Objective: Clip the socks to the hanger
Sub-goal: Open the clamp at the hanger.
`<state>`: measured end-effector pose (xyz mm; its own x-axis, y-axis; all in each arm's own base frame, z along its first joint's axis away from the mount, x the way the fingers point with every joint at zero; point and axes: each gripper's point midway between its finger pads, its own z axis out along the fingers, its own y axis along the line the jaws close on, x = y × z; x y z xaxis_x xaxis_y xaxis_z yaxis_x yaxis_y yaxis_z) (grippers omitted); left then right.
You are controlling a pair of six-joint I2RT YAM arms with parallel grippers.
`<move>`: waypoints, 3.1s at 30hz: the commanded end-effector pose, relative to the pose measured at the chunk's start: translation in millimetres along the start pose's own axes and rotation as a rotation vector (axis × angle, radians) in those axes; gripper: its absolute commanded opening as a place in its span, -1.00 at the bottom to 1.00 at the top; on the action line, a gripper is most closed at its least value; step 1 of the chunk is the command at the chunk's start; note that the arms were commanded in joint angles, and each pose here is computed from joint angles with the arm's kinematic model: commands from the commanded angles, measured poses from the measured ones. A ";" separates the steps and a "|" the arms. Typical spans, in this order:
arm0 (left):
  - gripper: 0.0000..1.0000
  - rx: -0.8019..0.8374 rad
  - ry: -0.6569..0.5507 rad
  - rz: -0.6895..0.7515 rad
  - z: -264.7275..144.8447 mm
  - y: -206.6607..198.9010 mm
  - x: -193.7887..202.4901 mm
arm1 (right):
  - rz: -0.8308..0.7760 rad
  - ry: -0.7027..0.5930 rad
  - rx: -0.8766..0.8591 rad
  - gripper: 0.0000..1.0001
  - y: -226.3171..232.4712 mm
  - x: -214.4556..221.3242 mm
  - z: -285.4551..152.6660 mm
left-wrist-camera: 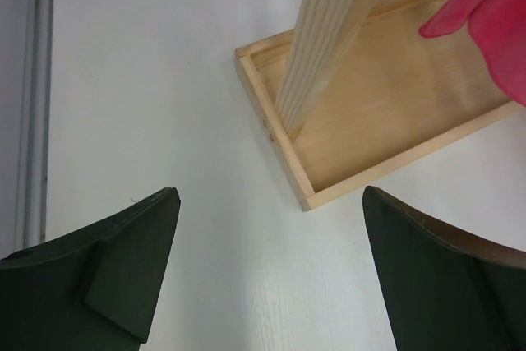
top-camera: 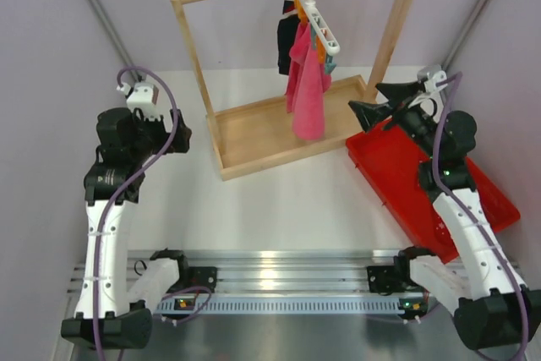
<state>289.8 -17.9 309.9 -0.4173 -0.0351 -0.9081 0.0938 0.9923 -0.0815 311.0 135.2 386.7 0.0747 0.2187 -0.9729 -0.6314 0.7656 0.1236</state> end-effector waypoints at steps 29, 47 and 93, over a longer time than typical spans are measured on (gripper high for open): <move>0.90 0.800 -0.510 0.014 -38.8 -198.0 -122.6 | -0.277 -0.411 -0.179 0.22 60.1 -83.6 110.9; 0.85 0.844 -0.608 -0.054 -6.3 -267.1 -185.9 | -0.267 -0.427 -0.162 -0.10 61.6 -91.6 107.9; 0.26 1.289 -0.534 -0.196 4.4 -368.9 -226.8 | -0.348 -0.443 -0.221 -1.00 71.5 -93.8 102.6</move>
<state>375.1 -378.4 505.5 -0.2150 -0.4297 -0.8770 0.9060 0.2476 -0.3434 368.3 233.2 463.3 0.4786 0.2033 -0.8542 -0.6603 0.7246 -0.1975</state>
